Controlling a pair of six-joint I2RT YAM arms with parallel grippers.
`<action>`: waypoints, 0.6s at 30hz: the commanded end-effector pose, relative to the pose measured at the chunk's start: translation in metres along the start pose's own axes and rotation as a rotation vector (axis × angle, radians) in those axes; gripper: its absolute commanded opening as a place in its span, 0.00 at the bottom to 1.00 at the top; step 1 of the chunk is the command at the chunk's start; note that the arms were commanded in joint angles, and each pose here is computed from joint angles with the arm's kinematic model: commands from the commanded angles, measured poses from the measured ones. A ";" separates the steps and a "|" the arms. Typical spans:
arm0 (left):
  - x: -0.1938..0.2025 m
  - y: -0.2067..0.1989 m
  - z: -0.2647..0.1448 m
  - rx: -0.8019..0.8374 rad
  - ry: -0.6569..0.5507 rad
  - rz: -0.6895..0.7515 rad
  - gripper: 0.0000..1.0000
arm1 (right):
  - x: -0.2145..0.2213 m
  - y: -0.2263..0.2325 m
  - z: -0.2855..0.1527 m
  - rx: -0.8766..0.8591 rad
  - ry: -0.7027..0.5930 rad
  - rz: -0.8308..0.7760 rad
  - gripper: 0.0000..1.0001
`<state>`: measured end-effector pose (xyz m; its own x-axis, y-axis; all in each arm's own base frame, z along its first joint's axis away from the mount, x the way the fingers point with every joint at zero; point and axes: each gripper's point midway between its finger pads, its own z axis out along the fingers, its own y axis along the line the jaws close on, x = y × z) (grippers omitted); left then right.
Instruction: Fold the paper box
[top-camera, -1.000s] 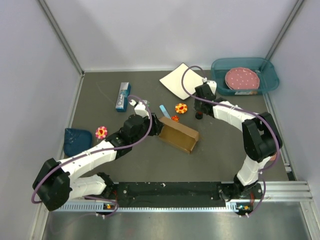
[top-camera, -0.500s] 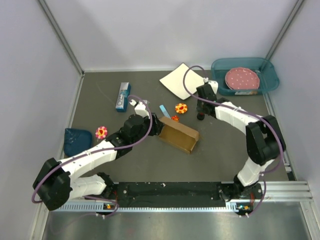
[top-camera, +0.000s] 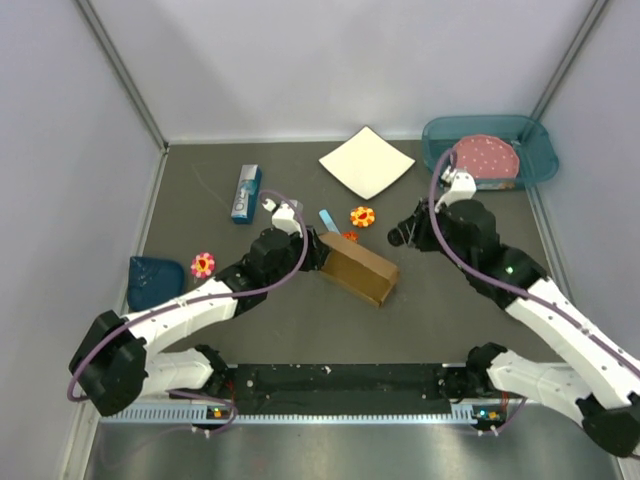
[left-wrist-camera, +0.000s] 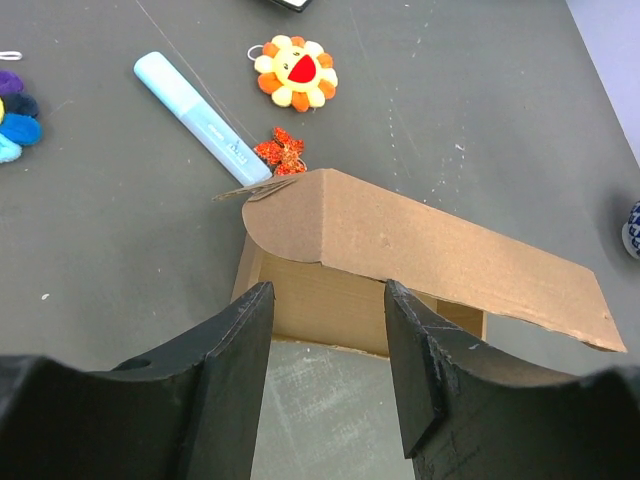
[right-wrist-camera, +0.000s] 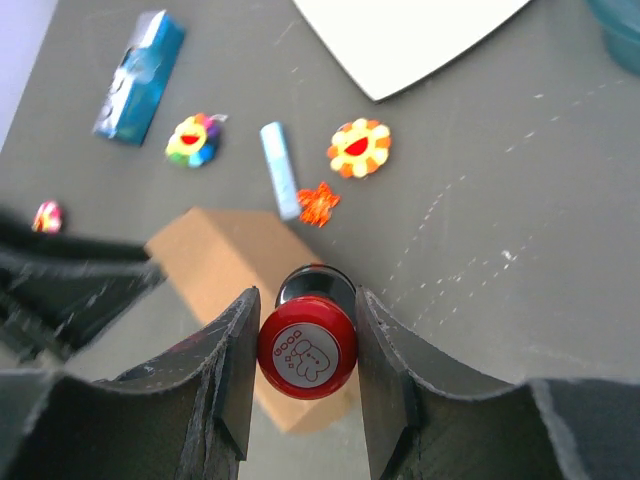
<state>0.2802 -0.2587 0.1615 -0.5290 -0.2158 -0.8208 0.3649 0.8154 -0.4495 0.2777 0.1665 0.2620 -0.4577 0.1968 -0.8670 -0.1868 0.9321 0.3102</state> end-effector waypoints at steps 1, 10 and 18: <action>-0.023 -0.014 0.003 0.042 -0.065 -0.020 0.54 | 0.026 0.025 -0.032 -0.159 0.083 -0.059 0.04; -0.018 -0.014 0.010 0.040 -0.045 -0.024 0.54 | 0.059 0.104 -0.080 -0.482 0.157 -0.177 0.04; -0.031 -0.022 0.011 0.053 -0.062 -0.028 0.55 | 0.086 0.107 -0.068 -0.465 0.176 -0.197 0.04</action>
<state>0.2853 -0.2650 0.1518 -0.5519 -0.2038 -0.8086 0.3553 0.8198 -0.4491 0.1518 0.2583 0.2403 -0.5374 -0.1045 -0.8369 -0.6385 0.6986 0.3228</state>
